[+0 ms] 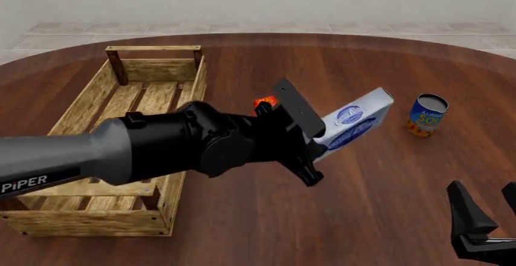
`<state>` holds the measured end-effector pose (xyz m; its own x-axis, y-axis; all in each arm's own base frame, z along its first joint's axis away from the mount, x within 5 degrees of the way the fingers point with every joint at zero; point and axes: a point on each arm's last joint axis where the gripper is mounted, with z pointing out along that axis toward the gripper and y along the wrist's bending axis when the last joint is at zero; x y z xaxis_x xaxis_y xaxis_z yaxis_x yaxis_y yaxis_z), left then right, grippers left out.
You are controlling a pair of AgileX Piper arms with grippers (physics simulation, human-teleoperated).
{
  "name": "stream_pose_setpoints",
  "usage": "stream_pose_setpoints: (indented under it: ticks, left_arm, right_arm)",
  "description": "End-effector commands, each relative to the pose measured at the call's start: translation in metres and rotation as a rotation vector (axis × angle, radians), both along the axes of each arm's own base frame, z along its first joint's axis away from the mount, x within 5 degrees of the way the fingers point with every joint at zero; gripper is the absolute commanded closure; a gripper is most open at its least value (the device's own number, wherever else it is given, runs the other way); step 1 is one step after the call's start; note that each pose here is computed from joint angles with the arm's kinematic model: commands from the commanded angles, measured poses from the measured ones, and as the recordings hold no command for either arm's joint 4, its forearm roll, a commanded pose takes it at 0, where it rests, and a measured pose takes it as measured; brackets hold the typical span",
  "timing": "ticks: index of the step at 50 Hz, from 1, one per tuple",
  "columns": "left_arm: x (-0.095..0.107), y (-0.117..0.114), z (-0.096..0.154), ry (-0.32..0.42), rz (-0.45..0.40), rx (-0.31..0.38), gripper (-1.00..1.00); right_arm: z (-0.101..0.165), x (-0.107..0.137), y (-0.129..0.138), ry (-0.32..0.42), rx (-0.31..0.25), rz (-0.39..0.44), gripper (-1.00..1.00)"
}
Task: Pick up the cream cheese and put it in the tray.
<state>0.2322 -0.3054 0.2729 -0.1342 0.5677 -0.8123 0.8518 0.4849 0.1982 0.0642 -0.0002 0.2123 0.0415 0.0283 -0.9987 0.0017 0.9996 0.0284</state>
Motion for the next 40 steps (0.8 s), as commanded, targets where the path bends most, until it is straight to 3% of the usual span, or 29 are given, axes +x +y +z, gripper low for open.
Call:
stream_pose_setpoints:
  ticks: [1,18,40]
  left_arm:
    - [0.008,0.026,0.016,-0.009,0.064,-0.021,1.0]
    - [0.011,0.056,0.026,0.004,0.141,-0.04,1.0]
    - [0.031,0.091,0.027,0.0,0.248,-0.028,1.0]
  right_arm:
    - [0.0,0.0,0.0,0.0,-0.001,0.001,-1.0]
    - [0.0,0.0,0.0,-0.001,-0.006,0.003,-1.0]
    - [0.0,0.0,0.0,-0.001,-0.005,0.002,-1.0]
